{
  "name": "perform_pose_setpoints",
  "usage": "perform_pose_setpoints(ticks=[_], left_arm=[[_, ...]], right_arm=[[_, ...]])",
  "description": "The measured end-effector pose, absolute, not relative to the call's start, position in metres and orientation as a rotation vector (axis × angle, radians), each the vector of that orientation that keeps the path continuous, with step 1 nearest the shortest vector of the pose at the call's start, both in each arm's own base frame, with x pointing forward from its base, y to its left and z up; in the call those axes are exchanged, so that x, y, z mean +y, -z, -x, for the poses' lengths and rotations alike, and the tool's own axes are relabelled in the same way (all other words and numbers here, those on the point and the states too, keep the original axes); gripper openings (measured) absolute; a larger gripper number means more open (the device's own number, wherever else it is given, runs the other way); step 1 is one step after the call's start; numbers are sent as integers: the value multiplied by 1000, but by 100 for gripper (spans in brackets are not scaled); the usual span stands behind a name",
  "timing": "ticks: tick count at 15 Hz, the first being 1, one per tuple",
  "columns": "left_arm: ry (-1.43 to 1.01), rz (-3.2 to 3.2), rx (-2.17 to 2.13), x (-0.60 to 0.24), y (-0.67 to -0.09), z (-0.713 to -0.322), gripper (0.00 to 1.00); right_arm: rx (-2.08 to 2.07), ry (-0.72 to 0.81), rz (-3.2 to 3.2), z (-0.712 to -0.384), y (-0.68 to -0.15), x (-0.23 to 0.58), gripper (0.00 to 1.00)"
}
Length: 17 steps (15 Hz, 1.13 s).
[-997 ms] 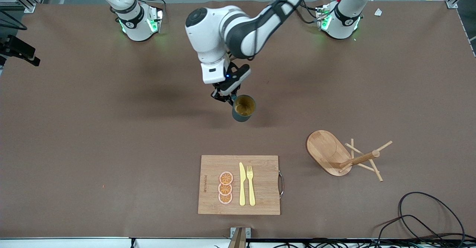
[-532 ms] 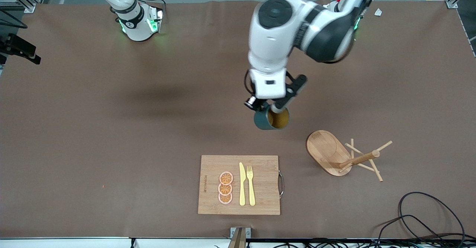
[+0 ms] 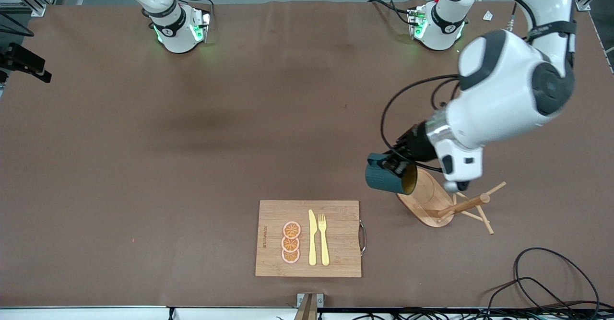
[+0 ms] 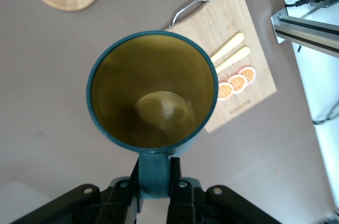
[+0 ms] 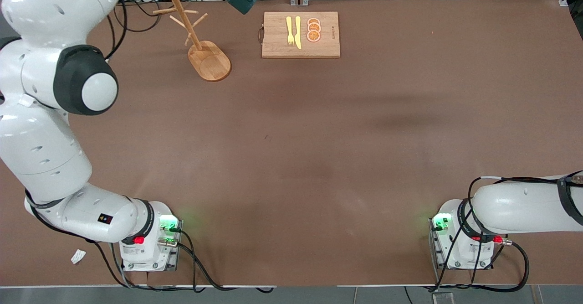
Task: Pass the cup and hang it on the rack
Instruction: 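Lift the mug by its handle with the left gripper toward the rack, then hang the mug handle on a rack peg with the left gripper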
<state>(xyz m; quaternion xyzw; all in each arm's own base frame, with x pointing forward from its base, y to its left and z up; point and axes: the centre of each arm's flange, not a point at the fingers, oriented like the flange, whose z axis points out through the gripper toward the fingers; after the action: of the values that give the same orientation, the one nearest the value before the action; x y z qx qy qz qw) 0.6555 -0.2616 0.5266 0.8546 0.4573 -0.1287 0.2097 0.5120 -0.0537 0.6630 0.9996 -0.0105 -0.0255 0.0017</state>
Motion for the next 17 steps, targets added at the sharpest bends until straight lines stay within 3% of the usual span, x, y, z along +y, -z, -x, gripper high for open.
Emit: perform_pose_setpoints(ticks=[10, 17], left_arm=[[881, -2012, 1164, -112, -460, -687, 21], [994, -1884, 1136, -69, -417, -695, 21]], right_arm=[[-48, 82, -3137, -512, -663, -54, 100], [-42, 83, -3125, -512, -663, -53, 100]])
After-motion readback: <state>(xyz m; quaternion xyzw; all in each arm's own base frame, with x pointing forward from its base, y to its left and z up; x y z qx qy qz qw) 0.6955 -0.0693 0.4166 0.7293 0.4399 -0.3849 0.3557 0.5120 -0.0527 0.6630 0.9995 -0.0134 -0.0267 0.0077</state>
